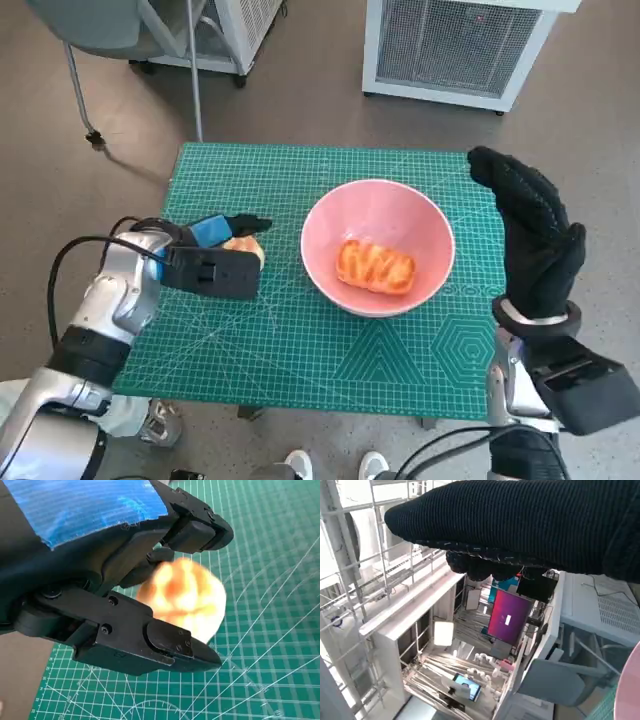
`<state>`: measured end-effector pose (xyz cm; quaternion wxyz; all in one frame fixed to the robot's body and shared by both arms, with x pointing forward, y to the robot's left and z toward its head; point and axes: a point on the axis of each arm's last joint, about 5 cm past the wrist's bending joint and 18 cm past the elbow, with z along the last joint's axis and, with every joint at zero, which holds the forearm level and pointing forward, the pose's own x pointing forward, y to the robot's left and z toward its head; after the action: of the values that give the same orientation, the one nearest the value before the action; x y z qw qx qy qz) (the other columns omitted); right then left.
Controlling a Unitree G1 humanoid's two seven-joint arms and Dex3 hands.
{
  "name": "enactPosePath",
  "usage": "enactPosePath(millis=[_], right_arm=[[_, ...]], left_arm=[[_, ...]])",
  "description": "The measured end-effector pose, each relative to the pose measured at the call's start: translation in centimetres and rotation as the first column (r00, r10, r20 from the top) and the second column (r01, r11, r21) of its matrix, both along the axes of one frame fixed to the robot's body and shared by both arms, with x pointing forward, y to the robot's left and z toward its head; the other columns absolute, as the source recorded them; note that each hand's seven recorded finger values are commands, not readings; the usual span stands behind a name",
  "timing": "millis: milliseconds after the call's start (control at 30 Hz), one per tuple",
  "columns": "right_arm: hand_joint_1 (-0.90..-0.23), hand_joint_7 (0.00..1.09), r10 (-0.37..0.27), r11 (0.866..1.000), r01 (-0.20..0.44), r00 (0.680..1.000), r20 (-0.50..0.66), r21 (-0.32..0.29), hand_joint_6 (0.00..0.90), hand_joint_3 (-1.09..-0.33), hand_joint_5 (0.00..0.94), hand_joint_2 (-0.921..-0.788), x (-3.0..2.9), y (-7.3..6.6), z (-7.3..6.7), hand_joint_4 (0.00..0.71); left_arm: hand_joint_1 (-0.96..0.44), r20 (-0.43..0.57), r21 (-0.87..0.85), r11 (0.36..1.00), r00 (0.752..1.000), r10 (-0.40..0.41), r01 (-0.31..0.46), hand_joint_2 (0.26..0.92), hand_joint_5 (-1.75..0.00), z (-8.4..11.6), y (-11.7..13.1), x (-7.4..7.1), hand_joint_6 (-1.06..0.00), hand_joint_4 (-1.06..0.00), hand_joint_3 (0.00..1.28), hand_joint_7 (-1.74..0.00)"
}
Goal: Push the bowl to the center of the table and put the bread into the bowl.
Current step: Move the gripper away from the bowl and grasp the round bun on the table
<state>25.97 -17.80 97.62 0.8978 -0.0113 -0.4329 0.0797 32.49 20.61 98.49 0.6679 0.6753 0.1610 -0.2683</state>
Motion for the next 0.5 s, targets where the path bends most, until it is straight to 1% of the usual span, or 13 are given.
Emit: enactPosePath(millis=[33,67,100,133,167,200,233,267,300,400,500], right_arm=[[-0.501,0.57,-0.001,1.0,0.001,1.0,0.0,-0.001,-0.001,-0.826,0.017,-0.921,-0.03,0.0,0.0,0.27],[-0.501,0.57,-0.001,1.0,0.001,1.0,-0.001,-0.001,-0.001,-0.826,0.017,-0.921,-0.04,0.0,0.0,0.27],[-0.501,0.57,-0.001,1.0,0.001,1.0,0.0,-0.001,-0.001,-0.826,0.017,-0.921,-0.05,0.0,0.0,0.27],[-0.501,0.57,0.0,1.0,0.0,1.0,0.0,-0.001,-0.001,-0.826,0.016,-0.921,-0.06,0.0,0.0,0.27],[-0.501,0.57,0.0,1.0,0.0,1.0,0.0,-0.001,-0.001,-0.826,0.016,-0.921,-0.07,0.0,0.0,0.27],[-0.502,0.57,-0.001,1.0,0.001,1.0,0.0,-0.001,-0.001,-0.826,0.016,-0.921,-0.09,0.0,0.0,0.27],[-0.502,0.57,-0.001,1.0,0.001,1.0,0.001,-0.002,-0.001,-0.826,0.016,-0.921,-0.11,0.0,0.0,0.27],[-0.502,0.57,-0.001,1.0,0.001,1.0,0.001,-0.002,-0.001,-0.826,0.016,-0.921,-0.13,0.0,0.0,0.27],[-0.502,0.57,-0.001,1.0,0.001,1.0,0.002,-0.002,-0.001,-0.826,0.016,-0.921,-0.14,0.0,0.0,0.27],[-0.503,0.57,-0.001,1.0,0.001,1.0,0.002,-0.002,-0.001,-0.826,0.016,-0.921,-0.16,-0.1,0.0,0.27],[-0.503,0.57,-0.001,1.0,0.001,1.0,0.002,-0.002,-0.001,-0.826,0.016,-0.921,-0.18,-0.1,0.0,0.27]], left_arm=[[0.01,0.003,0.015,1.0,1.0,-0.002,0.002,0.8,-0.04,-0.1,0.0,0.1,-0.46,-0.29,0.03,-0.07],[0.0,0.01,0.031,0.999,1.0,-0.008,0.008,0.818,-0.07,-0.1,-0.1,0.2,-0.52,-0.37,0.03,-0.1],[0.0,0.015,0.049,0.999,1.0,-0.016,0.016,0.832,-0.08,-0.2,-0.1,0.3,-0.56,-0.44,0.03,-0.11],[-0.01,0.021,0.06,0.998,1.0,-0.023,0.022,0.851,-0.12,-0.3,-0.1,0.3,-0.62,-0.55,0.04,-0.14],[-0.01,0.029,0.074,0.997,0.999,-0.032,0.03,0.86,-0.14,-0.4,-0.1,0.4,-0.63,-0.59,0.03,-0.16],[-0.01,0.041,0.087,0.995,0.998,-0.048,0.045,0.872,-0.36,-0.5,-0.1,0.4,-0.61,-0.61,0.05,-0.36],[0.0,0.051,0.095,0.994,0.997,-0.062,0.057,0.89,-0.7,-0.7,-0.1,0.4,-0.56,-0.62,0.09,-0.68],[0.0,0.062,0.101,0.992,0.995,-0.077,0.071,0.901,-0.92,-0.8,-0.1,0.3,-0.55,-0.63,0.1,-0.84],[0.0,0.069,0.104,0.991,0.994,-0.09,0.082,0.908,-1.07,-0.9,-0.1,0.3,-0.57,-0.63,0.1,-0.93],[0.0,0.102,0.104,0.988,0.987,-0.125,0.114,0.915,-1.26,-1.2,0.0,0.3,-0.61,-0.63,0.11,-1.02],[0.0,0.118,0.098,0.986,0.982,-0.145,0.134,0.914,-1.3,-1.2,0.3,0.2,-0.62,-0.63,0.11,-1.06]])
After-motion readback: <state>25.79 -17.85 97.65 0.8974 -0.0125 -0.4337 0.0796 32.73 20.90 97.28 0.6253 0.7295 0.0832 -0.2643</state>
